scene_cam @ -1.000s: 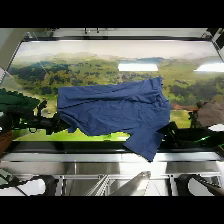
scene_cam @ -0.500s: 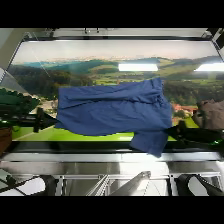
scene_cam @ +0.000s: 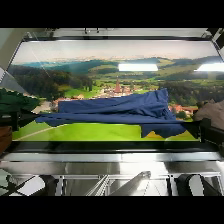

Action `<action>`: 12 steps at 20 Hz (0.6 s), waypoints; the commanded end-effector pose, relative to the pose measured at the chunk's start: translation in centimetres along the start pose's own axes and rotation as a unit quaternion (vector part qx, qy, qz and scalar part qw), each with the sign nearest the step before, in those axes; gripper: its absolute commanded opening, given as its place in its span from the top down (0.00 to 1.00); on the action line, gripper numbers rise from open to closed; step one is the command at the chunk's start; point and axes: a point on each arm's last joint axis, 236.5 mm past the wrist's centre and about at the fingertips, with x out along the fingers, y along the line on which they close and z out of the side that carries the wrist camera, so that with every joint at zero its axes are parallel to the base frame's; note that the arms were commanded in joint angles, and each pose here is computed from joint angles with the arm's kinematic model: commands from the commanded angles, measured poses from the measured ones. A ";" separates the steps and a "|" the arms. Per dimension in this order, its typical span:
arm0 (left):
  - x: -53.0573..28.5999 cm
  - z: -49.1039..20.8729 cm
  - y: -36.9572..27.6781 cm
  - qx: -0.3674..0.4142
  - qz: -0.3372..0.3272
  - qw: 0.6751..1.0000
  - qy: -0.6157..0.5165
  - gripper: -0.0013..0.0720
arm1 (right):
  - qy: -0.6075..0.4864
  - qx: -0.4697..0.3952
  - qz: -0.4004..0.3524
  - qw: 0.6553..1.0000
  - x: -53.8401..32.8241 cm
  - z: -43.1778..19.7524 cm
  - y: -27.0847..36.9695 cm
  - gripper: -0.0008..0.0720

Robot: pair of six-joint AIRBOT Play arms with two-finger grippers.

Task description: Fold the shirts.

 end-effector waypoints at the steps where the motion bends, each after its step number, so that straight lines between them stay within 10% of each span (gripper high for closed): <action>1: 1.4 -0.6 -0.1 0.002 -0.002 0.999 0.033 0.94 | -0.036 -0.017 0.056 0.998 -0.4 1.7 2.7 0.96; 12: 6.7 5.9 -2.6 0.062 0.040 0.996 0.059 0.94 | 0.026 -0.034 0.075 0.996 9.0 5.1 1.1 0.97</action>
